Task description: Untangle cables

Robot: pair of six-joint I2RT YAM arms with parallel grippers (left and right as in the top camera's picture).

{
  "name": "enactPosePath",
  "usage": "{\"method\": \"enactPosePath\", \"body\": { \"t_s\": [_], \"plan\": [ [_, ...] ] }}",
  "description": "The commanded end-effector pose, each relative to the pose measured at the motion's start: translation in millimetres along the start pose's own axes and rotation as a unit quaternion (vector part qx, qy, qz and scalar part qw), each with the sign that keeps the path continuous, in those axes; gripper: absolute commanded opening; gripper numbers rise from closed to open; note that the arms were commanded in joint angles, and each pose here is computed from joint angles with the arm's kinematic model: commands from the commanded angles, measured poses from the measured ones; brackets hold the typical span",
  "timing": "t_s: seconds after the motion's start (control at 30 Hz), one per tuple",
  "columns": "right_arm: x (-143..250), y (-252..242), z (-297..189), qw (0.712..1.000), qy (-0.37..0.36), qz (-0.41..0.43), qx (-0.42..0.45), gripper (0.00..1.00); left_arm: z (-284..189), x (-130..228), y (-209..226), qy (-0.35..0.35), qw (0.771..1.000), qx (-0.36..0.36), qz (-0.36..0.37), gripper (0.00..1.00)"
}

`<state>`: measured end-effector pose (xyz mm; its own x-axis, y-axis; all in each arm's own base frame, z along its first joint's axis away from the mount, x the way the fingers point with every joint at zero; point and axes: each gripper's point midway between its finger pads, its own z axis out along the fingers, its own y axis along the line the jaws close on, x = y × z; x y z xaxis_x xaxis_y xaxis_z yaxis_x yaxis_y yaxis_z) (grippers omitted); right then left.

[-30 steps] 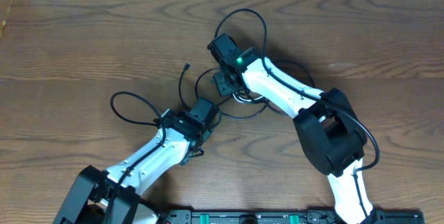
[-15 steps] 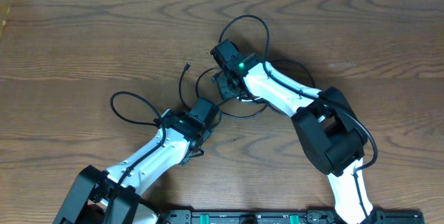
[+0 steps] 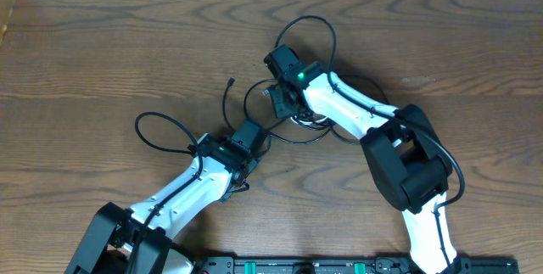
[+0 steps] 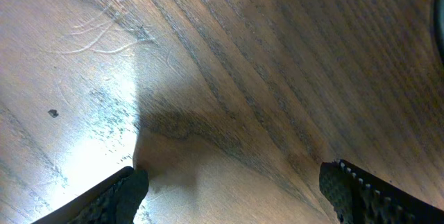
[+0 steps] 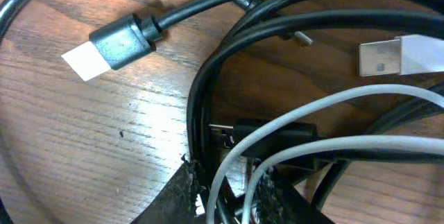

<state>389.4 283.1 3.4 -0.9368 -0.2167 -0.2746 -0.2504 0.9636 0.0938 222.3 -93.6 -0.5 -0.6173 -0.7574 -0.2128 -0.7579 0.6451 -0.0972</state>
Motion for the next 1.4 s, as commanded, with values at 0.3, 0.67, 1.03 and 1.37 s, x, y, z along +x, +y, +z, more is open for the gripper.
{"method": "enactPosePath", "body": {
  "t_s": [0.3, 0.67, 1.03, 1.37],
  "plan": [
    [-6, -6, -14, 1.000, -0.010, 0.010, 0.000, 0.07, 4, -4, 7, -0.012, 1.000, -0.015, 0.003, 0.86],
    [-15, 1, -76, 0.999, -0.041, 0.009, -0.027, 0.01, 4, -5, 5, -0.013, 1.000, -0.011, 0.002, 0.86],
    [-13, 14, -123, 0.996, -0.054, 0.006, -0.070, 0.01, 4, -5, 5, -0.013, 1.000, -0.011, 0.002, 0.86],
    [-22, 49, -151, 0.980, -0.082, -0.060, -0.171, 0.01, 4, -5, 5, -0.013, 1.000, -0.011, 0.002, 0.86]
  ]
}}
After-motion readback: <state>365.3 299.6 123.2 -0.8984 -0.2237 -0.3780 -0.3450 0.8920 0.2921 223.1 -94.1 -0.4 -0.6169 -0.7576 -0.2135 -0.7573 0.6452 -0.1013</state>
